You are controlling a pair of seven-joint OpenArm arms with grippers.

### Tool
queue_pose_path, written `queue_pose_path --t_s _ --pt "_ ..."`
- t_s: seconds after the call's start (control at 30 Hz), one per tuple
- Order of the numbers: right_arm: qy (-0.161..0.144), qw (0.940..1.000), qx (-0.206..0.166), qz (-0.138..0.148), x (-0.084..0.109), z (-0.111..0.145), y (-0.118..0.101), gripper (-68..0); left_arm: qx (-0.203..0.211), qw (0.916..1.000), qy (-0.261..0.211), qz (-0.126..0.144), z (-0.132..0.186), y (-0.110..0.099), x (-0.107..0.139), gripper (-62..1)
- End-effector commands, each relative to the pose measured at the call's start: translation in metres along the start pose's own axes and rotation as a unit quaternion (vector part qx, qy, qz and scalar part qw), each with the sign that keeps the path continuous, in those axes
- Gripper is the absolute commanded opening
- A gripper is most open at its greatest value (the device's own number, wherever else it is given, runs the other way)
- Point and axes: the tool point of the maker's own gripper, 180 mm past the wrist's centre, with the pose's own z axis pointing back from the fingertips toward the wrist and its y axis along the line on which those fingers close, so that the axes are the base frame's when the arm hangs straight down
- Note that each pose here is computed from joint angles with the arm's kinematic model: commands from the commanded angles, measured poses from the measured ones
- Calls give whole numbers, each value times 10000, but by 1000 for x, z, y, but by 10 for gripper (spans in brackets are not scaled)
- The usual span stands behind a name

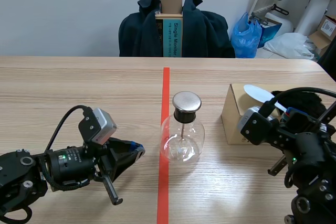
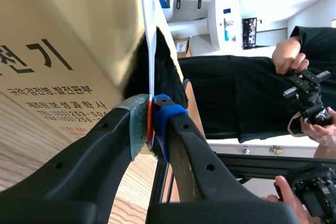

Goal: Do the electroscope experiment.
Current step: 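Put the plate down on the right, then return to the home posture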

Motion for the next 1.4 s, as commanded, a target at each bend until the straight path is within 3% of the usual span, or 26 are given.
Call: queue_pose_path --t_s 0.0,0.17,0.23,0.33,0.5,0.57,0.67,0.7,0.73,0.83,0.93,1.0,1.1,1.23,1.37 --pt "-27 9998 -199 39 0 -3 -13 -667 -2 9995 -301 -43 7 1 19 -588" --pt "-21 9998 -199 39 -1 -3 -13 -665 12 9981 -600 -157 34 -6 44 -588" --pt "1 9998 -214 34 -1 -3 -14 -631 14 9973 -714 -182 47 -12 54 -588" --pt "21 9998 -201 25 -2 -2 -13 -522 -7 9960 -866 -215 68 -24 70 -588" --pt "66 9999 -84 -78 -6 3 -5 -270 57 9949 -979 -245 103 -46 93 -568" --pt "114 9998 -16 -187 -8 5 -1 -164 167 9942 -1037 -221 115 -51 101 -464" --pt "239 9980 60 -581 -13 9 2 2 257 9907 -1327 -161 131 -57 117 -101" --pt "286 9967 82 -756 -14 11 1 4 298 9886 -1463 -168 135 -58 123 1" --pt "327 9949 98 -945 -15 13 0 4 334 9870 -1561 -166 139 -59 128 14" --pt "530 9829 273 -1745 -19 23 5 4 519 9851 -1633 -164 143 -56 131 14" --pt "717 9629 421 -2566 -21 35 6 4 601 9854 -1587 -152 144 -54 129 14" --pt "857 9501 449 -2965 -26 43 1 4 600 9856 -1575 -139 144 -55 128 14" --pt "808 9332 271 -3491 -28 49 -26 4 692 9851 -1561 -186 145 -51 128 14" --pt "633 9136 -169 -4012 -35 51 -79 4 757 9847 -1555 -217 145 -49 128 14" --pt "384 8784 -566 -4730 -36 52 -129 4 759 9847 -1554 -216 145 -49 127 14"
